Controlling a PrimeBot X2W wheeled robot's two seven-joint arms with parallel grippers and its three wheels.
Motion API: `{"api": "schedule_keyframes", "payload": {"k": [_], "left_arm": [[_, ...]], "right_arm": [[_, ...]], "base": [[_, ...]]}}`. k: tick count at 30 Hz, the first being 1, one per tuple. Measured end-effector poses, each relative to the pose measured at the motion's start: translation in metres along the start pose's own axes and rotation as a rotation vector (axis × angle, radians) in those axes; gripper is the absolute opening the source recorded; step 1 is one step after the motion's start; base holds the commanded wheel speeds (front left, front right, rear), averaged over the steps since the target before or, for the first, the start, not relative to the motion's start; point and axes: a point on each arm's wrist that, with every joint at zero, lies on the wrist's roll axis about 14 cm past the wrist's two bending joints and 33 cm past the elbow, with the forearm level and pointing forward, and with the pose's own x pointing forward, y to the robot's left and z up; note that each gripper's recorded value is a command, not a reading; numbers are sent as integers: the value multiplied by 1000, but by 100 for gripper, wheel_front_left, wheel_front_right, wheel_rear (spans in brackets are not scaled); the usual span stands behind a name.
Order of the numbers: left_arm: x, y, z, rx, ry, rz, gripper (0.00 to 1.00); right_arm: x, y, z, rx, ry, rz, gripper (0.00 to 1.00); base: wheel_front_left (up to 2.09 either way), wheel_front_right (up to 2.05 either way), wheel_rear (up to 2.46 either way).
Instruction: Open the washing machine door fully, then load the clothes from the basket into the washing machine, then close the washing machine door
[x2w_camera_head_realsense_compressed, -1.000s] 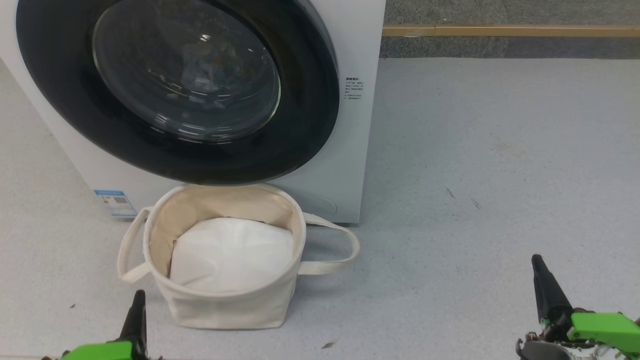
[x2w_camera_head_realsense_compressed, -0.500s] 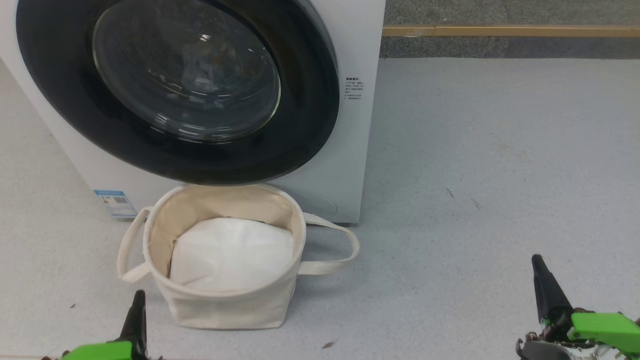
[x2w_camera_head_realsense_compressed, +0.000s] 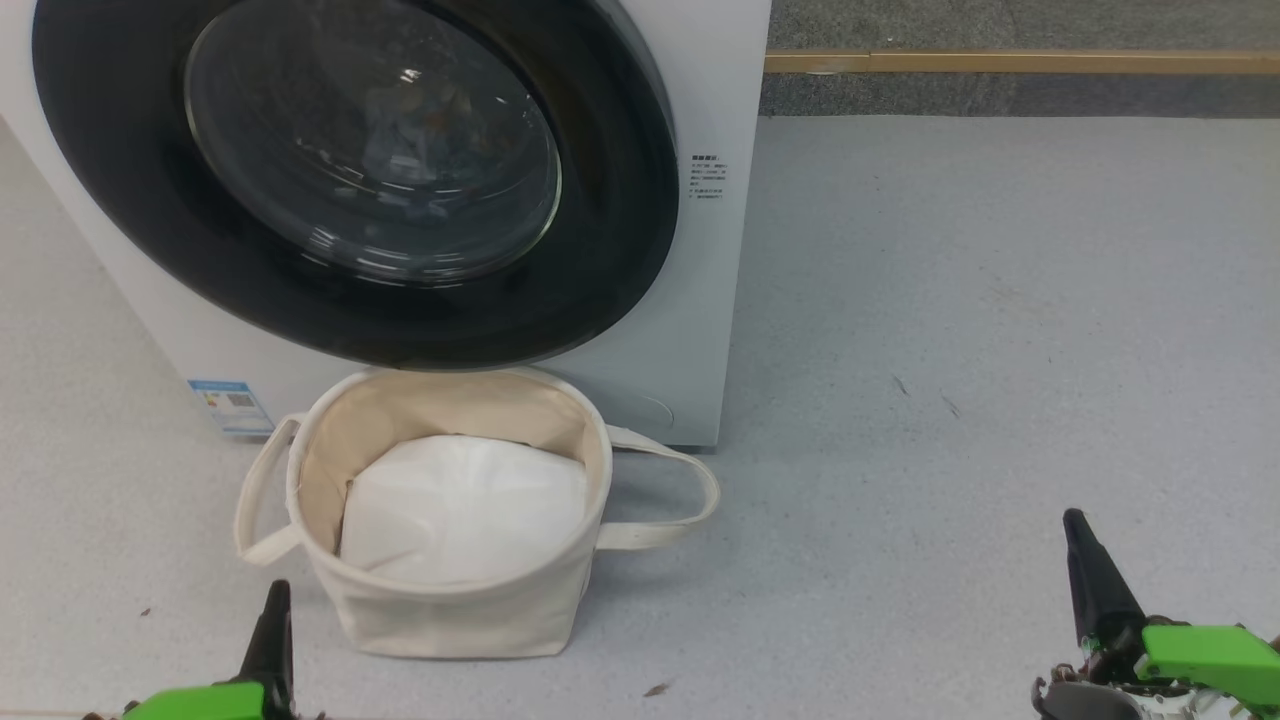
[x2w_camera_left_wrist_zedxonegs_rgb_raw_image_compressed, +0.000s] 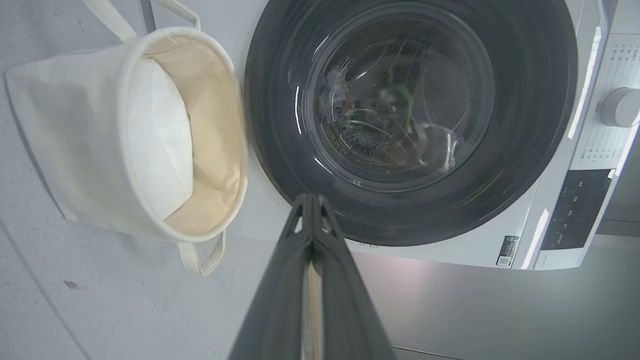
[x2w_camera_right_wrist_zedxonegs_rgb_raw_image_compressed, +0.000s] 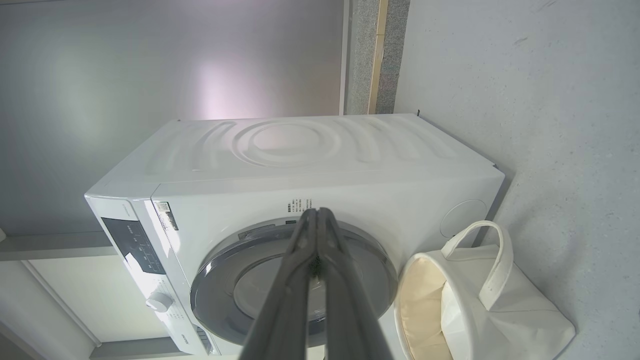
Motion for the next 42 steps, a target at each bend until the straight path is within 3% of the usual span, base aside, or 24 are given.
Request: {"api": "schedule_keyframes", "payload": {"k": [42], "left_arm": [[0, 0, 0, 0, 0, 0, 0]], "right_arm": [[0, 0, 0, 0, 0, 0, 0]], "base": [[0, 0, 0]]}}
